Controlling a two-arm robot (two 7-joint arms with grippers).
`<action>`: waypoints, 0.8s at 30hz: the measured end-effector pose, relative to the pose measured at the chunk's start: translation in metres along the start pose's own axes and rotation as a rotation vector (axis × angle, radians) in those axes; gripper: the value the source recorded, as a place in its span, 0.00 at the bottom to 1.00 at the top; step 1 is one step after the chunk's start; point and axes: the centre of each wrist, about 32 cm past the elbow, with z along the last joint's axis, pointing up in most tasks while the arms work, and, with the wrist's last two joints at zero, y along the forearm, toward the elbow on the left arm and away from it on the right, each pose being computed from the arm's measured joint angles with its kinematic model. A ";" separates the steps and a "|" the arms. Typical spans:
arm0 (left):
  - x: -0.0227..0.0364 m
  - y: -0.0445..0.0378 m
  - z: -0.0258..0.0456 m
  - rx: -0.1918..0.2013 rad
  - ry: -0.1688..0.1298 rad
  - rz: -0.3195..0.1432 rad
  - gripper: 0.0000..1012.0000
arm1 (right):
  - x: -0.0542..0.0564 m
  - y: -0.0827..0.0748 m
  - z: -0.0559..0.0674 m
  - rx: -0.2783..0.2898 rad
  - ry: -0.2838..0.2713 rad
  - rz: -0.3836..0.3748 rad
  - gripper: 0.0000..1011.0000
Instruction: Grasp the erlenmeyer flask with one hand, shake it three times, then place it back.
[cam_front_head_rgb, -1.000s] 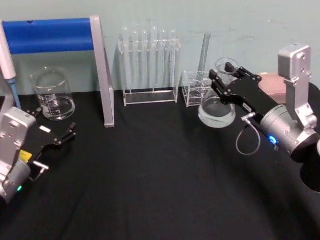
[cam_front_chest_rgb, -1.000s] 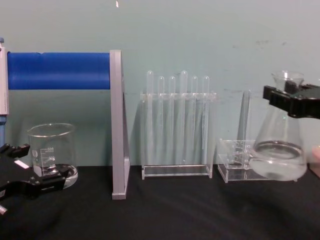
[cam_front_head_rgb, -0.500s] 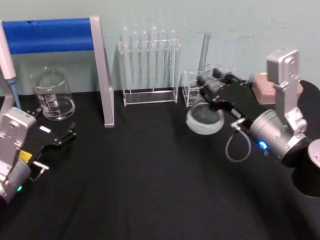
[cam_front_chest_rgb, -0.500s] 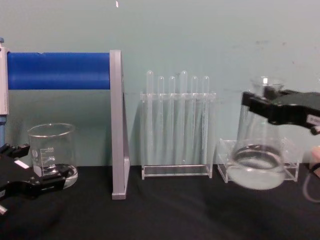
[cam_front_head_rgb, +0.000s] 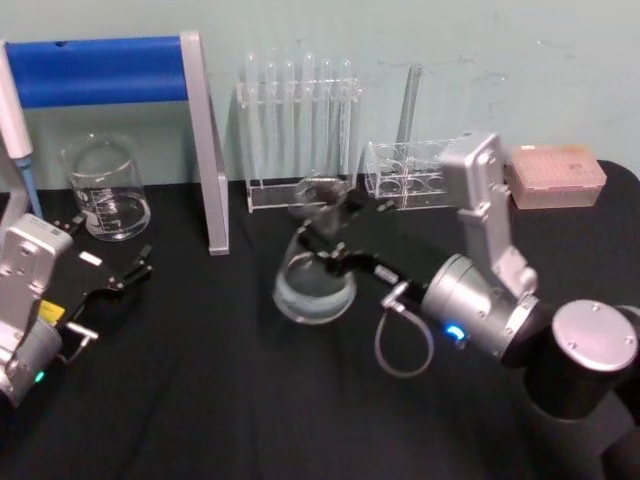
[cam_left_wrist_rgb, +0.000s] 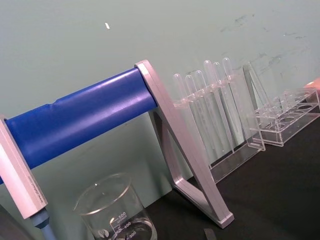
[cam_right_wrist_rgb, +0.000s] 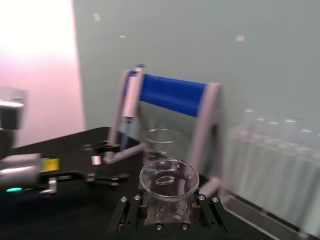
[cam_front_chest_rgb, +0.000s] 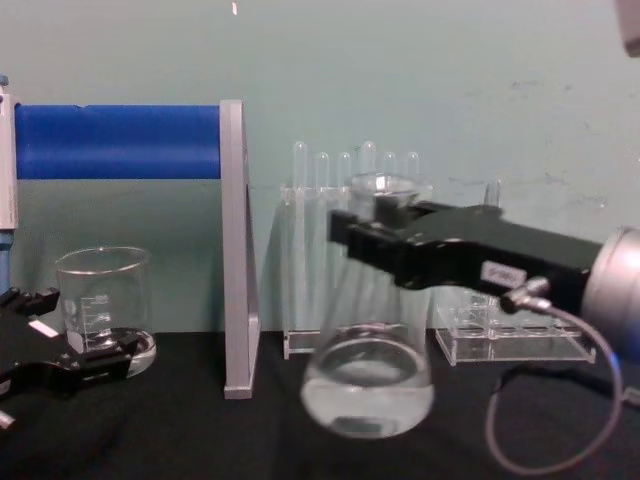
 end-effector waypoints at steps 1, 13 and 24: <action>0.0000 0.0000 0.0000 0.000 0.000 0.000 0.99 | -0.004 0.002 0.000 0.000 0.003 0.023 0.44; 0.0000 0.0000 0.0000 0.000 0.000 0.000 0.99 | -0.030 0.008 0.000 -0.002 0.025 0.144 0.45; 0.0000 0.0000 0.0000 0.000 0.000 0.000 0.99 | -0.038 0.010 0.000 -0.008 0.028 0.186 0.45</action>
